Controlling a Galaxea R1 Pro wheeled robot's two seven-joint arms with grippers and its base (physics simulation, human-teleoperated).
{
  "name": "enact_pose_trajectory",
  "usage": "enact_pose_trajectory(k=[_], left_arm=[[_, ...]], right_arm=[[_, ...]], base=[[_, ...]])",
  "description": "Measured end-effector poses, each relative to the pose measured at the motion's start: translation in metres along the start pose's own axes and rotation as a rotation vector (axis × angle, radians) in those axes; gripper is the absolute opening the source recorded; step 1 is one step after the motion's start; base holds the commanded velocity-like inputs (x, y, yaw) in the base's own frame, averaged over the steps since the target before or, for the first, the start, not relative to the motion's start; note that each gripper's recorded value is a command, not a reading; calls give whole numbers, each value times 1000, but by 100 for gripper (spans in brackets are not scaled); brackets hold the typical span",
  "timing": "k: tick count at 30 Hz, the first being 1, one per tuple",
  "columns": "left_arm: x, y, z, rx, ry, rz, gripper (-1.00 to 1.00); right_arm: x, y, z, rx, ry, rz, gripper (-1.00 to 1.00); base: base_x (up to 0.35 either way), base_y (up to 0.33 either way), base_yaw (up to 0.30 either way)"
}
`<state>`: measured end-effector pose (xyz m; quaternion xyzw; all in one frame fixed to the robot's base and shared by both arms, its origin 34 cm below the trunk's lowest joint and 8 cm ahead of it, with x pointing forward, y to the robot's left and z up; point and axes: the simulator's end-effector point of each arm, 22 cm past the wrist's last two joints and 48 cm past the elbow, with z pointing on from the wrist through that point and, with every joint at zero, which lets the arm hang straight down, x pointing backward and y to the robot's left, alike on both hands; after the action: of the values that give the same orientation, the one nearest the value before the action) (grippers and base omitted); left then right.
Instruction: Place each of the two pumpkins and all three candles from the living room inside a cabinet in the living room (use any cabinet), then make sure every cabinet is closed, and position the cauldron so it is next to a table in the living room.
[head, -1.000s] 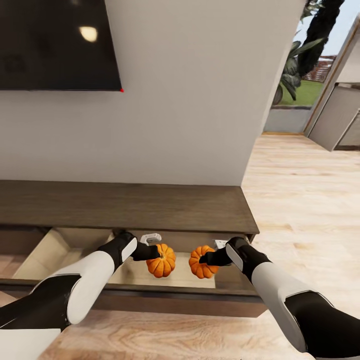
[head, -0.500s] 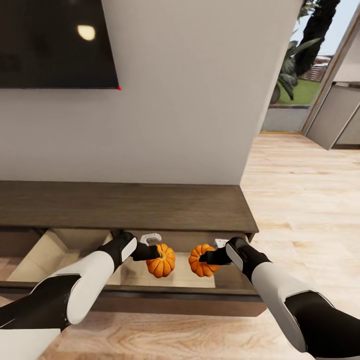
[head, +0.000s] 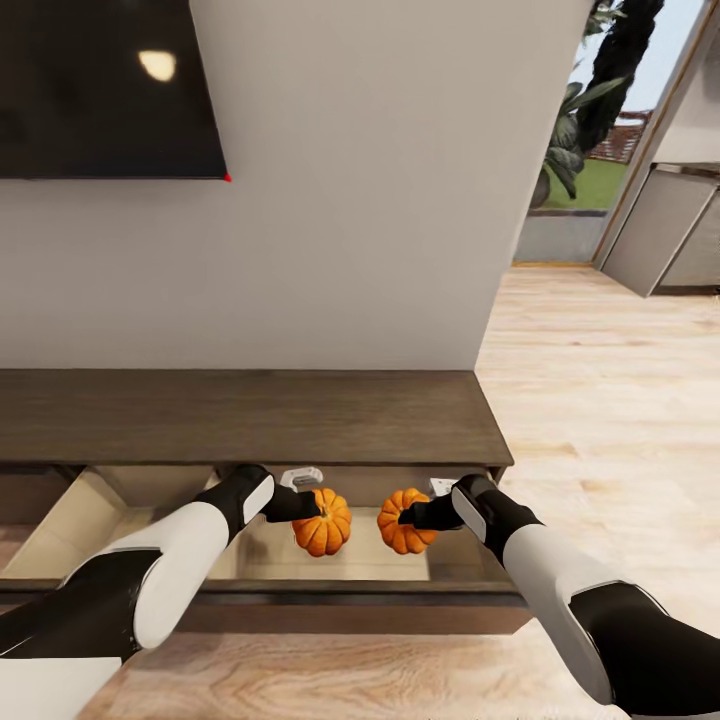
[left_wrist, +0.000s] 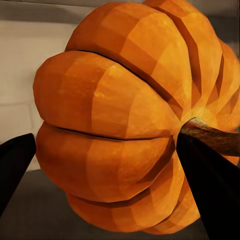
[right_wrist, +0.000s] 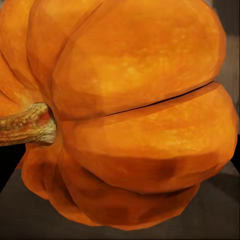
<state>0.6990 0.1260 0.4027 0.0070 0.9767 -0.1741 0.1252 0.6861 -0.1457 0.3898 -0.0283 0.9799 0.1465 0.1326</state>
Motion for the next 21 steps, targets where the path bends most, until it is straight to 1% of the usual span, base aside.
enact_pose_trajectory(k=[5,21], left_arm=[[0,1,0,-4,1,2,-100],[17,13,30,-4,1,2,-100]], right_arm=[[0,1,0,-2,-1,1,-100],[18,-9,31,1,0,-1,-100]], base=[[0,0,-32],[0,0,-1]])
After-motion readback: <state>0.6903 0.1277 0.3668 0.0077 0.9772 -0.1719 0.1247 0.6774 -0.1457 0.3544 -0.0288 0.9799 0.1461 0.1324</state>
